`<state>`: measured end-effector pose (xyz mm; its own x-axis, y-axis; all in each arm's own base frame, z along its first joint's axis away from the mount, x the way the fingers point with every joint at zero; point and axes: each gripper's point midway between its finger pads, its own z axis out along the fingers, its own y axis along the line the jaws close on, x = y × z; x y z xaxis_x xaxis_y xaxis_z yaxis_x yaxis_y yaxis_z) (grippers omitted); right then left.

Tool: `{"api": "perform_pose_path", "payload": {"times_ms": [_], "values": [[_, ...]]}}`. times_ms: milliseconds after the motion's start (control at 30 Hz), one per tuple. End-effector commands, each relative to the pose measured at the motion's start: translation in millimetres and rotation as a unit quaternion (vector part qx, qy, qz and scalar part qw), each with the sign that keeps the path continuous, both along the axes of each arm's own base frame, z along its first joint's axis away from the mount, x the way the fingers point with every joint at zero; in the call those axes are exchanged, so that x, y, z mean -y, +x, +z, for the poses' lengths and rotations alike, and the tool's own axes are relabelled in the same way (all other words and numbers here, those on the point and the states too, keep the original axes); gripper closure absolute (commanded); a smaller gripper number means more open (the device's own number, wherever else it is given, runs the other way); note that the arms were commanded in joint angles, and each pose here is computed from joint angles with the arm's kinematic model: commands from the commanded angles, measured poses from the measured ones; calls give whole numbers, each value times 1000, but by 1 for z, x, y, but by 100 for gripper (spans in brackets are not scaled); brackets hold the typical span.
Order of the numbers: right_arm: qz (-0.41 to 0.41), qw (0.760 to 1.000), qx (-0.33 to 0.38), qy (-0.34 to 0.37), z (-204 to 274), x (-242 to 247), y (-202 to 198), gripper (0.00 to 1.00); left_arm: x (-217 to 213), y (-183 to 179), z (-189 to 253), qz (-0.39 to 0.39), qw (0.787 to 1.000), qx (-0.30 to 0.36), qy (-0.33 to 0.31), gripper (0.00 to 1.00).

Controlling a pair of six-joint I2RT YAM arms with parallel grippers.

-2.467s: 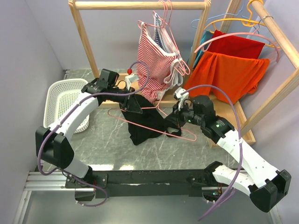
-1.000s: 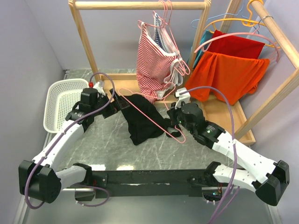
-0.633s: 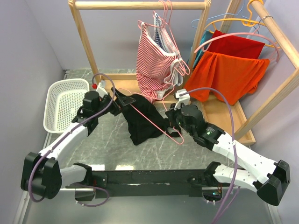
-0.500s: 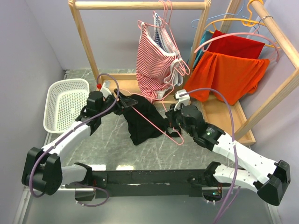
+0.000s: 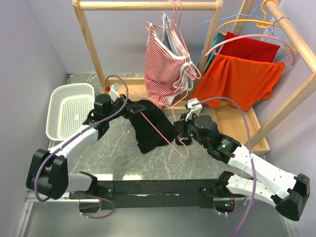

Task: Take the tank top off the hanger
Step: Place the hanger at the clothesline.

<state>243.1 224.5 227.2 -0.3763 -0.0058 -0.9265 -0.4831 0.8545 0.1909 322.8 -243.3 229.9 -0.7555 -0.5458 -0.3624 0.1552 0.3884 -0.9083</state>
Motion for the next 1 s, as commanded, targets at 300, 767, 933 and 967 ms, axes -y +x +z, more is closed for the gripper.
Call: {"api": "perform_pose_path", "payload": {"times_ms": [300, 767, 933, 967], "values": [[185, 978, -12, 95, 38, -43, -60, 99, 19, 9, -9, -58, 998, 38, -9, 99], [159, 981, -1, 113, 63, -40, -52, 100, 21, 19, -13, -61, 998, 28, 16, 33], [83, 993, -1, 88, 63, -25, -29, 100, 0, 25, -7, -4, 996, 51, 75, 14], [72, 993, 2, 89, 68, -24, -26, 100, -4, 22, -7, 2, 995, 50, 88, 13]]}}
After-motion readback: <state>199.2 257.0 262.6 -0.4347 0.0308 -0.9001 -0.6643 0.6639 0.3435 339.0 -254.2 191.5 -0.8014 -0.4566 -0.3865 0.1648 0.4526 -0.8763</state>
